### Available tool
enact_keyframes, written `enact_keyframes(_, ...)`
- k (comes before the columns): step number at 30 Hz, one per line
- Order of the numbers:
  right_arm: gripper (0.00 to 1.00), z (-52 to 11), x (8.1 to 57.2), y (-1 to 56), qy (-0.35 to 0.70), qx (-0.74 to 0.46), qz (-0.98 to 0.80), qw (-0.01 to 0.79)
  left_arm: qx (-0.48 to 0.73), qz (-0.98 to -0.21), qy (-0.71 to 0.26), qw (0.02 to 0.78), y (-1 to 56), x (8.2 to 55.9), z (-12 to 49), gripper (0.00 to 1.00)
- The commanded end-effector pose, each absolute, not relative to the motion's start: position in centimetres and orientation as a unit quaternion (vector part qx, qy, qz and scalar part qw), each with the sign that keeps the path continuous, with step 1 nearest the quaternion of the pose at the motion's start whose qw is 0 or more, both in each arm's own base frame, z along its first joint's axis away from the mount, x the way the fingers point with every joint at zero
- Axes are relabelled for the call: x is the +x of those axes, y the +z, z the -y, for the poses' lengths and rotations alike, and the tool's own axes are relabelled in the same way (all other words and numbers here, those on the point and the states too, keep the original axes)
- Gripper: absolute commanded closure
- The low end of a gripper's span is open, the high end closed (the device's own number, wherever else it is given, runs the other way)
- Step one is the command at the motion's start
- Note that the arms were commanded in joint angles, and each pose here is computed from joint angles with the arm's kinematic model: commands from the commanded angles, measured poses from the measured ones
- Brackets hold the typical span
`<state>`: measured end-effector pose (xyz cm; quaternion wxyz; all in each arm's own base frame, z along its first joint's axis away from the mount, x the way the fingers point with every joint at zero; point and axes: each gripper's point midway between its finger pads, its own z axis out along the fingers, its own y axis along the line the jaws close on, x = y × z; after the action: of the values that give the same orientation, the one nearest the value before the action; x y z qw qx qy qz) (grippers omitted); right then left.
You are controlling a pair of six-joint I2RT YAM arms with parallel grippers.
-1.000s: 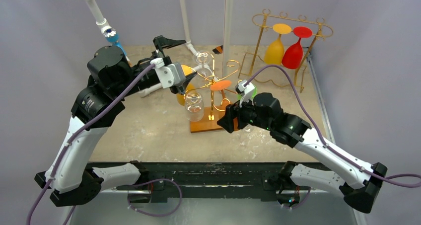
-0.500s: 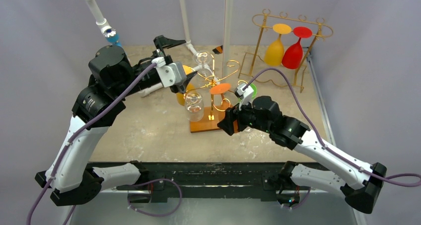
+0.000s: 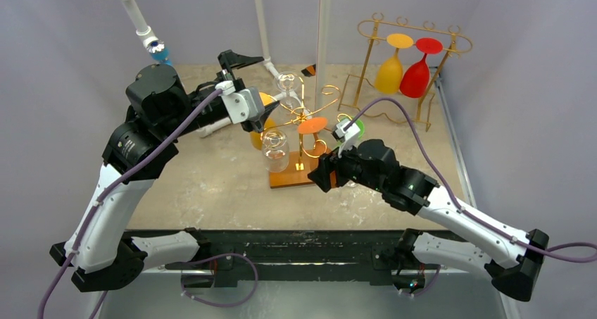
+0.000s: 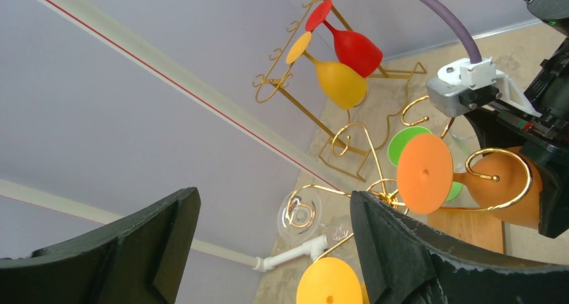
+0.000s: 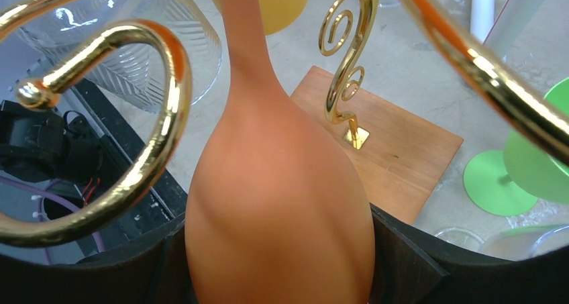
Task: Place the wine glass upside down on the wine glass rack
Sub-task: Turn the wine glass upside down at the wine rack.
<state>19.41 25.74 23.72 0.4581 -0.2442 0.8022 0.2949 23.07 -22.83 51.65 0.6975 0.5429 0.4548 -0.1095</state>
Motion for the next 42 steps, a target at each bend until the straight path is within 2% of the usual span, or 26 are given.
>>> enact_keyframes(1,0.67,-26.1,20.1,24.6,0.288,-0.238,-0.787,0.491,0.53,-0.452,-0.1,0.71,52.9,23.0,22.2,0.12)
enact_keyframes(42,0.72,-26.5,17.5,23.8,0.302,-0.242,-0.77,0.508,0.529,-0.452,-0.095,0.712,52.7,23.3,22.2,0.13)
